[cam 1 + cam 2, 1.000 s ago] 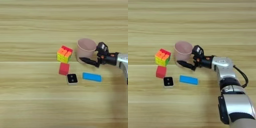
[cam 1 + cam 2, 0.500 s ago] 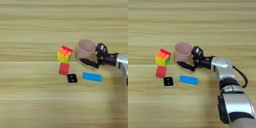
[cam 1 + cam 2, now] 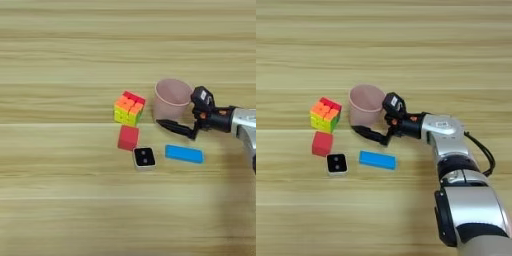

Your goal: Move the objects on the table

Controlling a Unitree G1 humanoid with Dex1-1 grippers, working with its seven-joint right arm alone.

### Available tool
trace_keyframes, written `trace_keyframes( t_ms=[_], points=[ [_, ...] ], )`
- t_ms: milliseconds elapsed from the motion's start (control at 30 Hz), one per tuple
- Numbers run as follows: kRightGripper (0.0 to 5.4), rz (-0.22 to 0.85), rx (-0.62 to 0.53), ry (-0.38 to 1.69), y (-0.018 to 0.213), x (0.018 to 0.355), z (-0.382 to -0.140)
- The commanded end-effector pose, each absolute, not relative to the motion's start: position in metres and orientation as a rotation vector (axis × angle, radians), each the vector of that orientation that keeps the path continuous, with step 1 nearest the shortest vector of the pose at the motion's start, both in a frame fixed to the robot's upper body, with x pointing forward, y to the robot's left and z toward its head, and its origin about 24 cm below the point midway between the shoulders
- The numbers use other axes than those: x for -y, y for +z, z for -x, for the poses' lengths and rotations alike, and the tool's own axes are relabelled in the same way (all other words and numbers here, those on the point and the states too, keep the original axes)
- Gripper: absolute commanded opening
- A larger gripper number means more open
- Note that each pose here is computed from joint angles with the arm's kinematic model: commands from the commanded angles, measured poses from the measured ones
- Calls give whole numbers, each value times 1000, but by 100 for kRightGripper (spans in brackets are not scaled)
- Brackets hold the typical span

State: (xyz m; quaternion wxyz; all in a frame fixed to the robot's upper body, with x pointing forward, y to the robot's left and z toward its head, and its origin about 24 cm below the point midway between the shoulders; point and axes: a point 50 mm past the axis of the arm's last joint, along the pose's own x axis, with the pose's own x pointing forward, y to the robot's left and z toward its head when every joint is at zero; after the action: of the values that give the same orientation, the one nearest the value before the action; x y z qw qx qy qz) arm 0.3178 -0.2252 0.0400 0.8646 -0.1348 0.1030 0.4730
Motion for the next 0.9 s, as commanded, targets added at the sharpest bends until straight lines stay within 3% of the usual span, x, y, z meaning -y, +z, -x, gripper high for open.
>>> trace_keyframes(
  t_ms=[33,900],
  points=[
    [538,363,-79,948,81,227,-339],
    [538,428,-182,998,74,267,-312]
  ],
)
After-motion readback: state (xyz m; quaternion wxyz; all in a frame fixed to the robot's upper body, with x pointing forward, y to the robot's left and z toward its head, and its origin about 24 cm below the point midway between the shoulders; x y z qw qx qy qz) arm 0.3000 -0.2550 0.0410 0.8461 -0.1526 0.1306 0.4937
